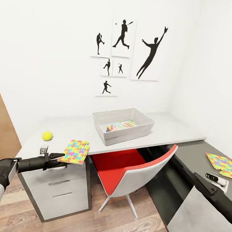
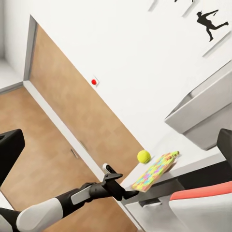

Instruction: Put all the toys in the child's room - the three board games (two on the bed and one on the table), the two jigsaw puzzles on the table, and the tennis ball on the table - inside the toy box on the table in the child's room.

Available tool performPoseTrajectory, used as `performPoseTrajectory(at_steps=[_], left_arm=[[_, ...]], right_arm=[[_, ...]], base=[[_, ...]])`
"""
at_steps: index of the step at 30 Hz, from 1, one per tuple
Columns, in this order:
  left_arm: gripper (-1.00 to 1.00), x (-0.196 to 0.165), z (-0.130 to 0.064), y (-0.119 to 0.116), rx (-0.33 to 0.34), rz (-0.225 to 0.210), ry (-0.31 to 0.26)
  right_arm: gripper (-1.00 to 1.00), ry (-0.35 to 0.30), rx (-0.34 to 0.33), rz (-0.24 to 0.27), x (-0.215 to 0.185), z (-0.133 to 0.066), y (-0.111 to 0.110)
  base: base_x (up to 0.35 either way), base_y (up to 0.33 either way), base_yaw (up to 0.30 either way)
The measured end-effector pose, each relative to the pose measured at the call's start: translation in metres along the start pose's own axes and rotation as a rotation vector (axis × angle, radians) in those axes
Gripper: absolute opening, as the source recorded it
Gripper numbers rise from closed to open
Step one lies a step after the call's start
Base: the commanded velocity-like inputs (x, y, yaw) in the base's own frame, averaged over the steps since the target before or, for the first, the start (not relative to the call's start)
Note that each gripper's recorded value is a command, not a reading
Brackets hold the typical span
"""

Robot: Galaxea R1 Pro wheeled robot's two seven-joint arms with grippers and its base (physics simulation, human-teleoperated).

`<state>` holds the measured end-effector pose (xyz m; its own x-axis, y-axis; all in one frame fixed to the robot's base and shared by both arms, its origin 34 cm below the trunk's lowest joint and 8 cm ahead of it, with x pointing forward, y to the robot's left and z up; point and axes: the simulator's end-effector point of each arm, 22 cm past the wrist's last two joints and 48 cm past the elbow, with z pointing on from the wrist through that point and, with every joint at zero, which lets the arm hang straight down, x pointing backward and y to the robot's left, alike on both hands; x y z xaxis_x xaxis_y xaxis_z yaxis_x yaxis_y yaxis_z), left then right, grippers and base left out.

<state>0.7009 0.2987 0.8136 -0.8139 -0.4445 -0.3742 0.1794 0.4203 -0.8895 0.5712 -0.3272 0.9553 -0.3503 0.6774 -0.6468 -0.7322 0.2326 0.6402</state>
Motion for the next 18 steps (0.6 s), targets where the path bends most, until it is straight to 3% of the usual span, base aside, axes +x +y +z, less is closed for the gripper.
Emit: performPoseTrajectory(at_steps=[18], left_arm=[[1.0, -0.0001, -0.0002, 0.0002, -0.001, -0.002, 0.0]], right_arm=[[1.0, -0.002, -0.001, 0.003, 0.0012, 0.0007, -0.0002]], base=[[0.0, 0.0, 0.0]])
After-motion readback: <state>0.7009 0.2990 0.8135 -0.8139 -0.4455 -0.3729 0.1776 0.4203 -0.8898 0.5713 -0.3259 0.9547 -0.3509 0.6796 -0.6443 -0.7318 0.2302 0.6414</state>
